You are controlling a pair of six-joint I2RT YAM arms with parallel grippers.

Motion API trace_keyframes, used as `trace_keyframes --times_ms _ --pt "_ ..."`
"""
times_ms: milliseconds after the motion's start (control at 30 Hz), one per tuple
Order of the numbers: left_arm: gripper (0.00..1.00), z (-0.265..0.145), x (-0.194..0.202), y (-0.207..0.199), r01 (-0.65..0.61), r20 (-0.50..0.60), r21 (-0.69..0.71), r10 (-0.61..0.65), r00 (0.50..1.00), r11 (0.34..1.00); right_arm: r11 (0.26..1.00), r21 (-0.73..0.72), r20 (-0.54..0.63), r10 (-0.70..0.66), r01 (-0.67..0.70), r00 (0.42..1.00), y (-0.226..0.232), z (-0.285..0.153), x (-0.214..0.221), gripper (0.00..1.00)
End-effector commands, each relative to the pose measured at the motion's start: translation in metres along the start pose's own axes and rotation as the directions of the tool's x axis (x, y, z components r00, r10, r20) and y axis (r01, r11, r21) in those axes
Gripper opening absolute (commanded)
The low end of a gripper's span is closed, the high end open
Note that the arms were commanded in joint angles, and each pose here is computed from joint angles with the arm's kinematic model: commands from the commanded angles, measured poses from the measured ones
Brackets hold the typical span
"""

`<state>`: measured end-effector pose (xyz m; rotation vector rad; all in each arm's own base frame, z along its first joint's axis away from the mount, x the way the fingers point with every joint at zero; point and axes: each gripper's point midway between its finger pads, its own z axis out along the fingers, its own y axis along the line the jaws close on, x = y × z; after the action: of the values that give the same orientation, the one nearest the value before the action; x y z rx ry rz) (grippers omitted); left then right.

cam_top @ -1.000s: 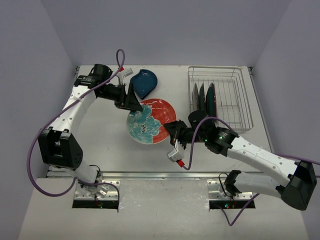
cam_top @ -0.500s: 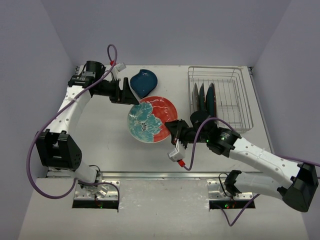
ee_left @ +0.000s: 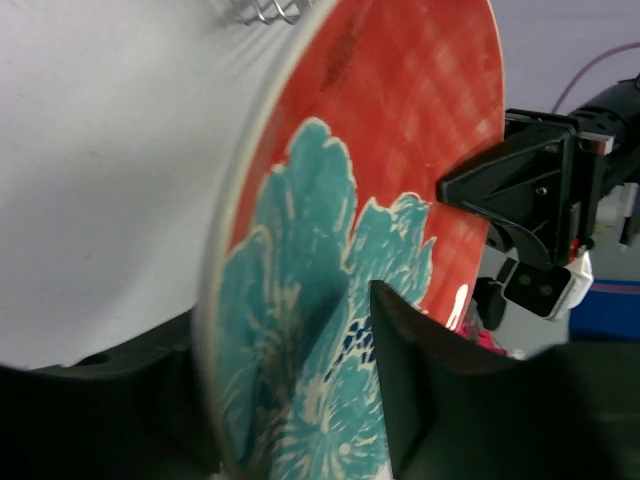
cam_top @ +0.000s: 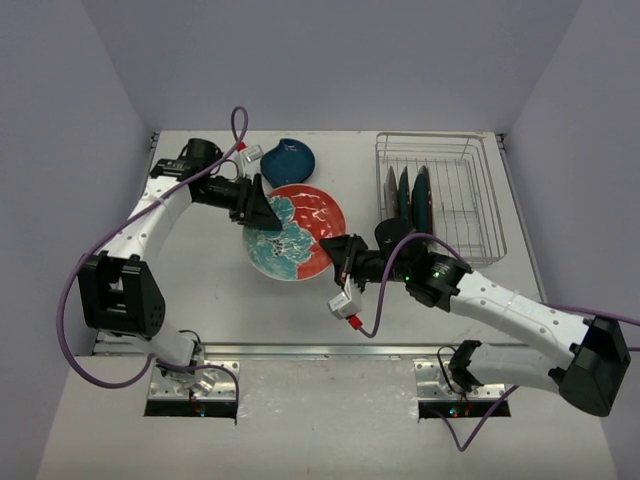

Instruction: Unload the plates from the dish rack

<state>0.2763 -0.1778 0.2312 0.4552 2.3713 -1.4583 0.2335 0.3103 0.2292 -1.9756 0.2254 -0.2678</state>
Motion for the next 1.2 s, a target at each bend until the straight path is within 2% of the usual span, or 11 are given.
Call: trace_keyframes --times_ms 0,67,100,167,267,333,400,500,633,833,1167 --pt "0.29 0.006 0.016 -0.013 0.032 -0.036 0.129 -0.028 0.999 0.991 0.913 0.357 -0.095 -0.173 0.196 0.98 -0.115 -0.027 0.008 0.0" --pt "0.07 0.003 0.017 -0.013 0.068 -0.028 0.162 -0.064 0.998 0.984 0.912 0.361 -0.091 -0.175 0.196 0.98 -0.113 -0.026 0.007 0.0" --pt "0.01 0.0 0.016 -0.011 0.087 -0.015 0.175 -0.086 0.996 0.981 0.913 0.358 -0.09 -0.175 0.196 0.98 -0.11 -0.025 0.006 0.01" --pt "0.0 -0.01 0.008 -0.005 0.117 0.028 0.195 -0.125 0.992 0.974 0.919 0.343 -0.094 -0.172 0.194 0.981 -0.101 -0.023 0.006 0.09" --pt "0.0 -0.04 -0.012 0.015 0.162 0.129 0.213 -0.192 0.973 0.964 0.93 0.32 -0.108 -0.155 0.182 0.982 -0.09 -0.023 0.008 0.33" --pt "0.0 -0.058 -0.024 0.028 0.191 0.17 0.215 -0.229 0.959 0.958 0.935 0.311 -0.121 -0.138 0.17 0.983 -0.084 -0.024 0.011 0.59" --pt "0.0 -0.078 -0.033 0.046 0.182 0.23 0.188 -0.223 0.947 0.965 0.942 0.296 -0.139 -0.12 0.157 0.983 -0.076 -0.023 0.014 0.81" --pt "0.0 -0.113 -0.046 0.081 0.236 0.323 0.164 -0.279 0.904 0.958 0.949 0.279 -0.172 -0.099 0.145 0.98 -0.067 -0.025 0.02 0.91" --pt "0.0 -0.148 -0.051 0.136 0.297 0.417 0.035 -0.284 0.863 0.954 0.959 0.264 -0.197 -0.052 0.104 0.979 -0.06 -0.029 0.025 0.95" --pt "0.0 -0.167 -0.056 0.203 0.327 0.485 -0.173 -0.209 0.849 0.929 0.972 0.23 -0.249 0.024 0.035 0.968 -0.049 -0.036 0.036 0.99" --pt "0.0 -0.177 -0.086 0.277 0.477 0.619 -0.199 -0.268 0.738 0.856 0.979 0.201 -0.313 0.106 -0.044 0.944 -0.037 -0.048 0.046 0.99"
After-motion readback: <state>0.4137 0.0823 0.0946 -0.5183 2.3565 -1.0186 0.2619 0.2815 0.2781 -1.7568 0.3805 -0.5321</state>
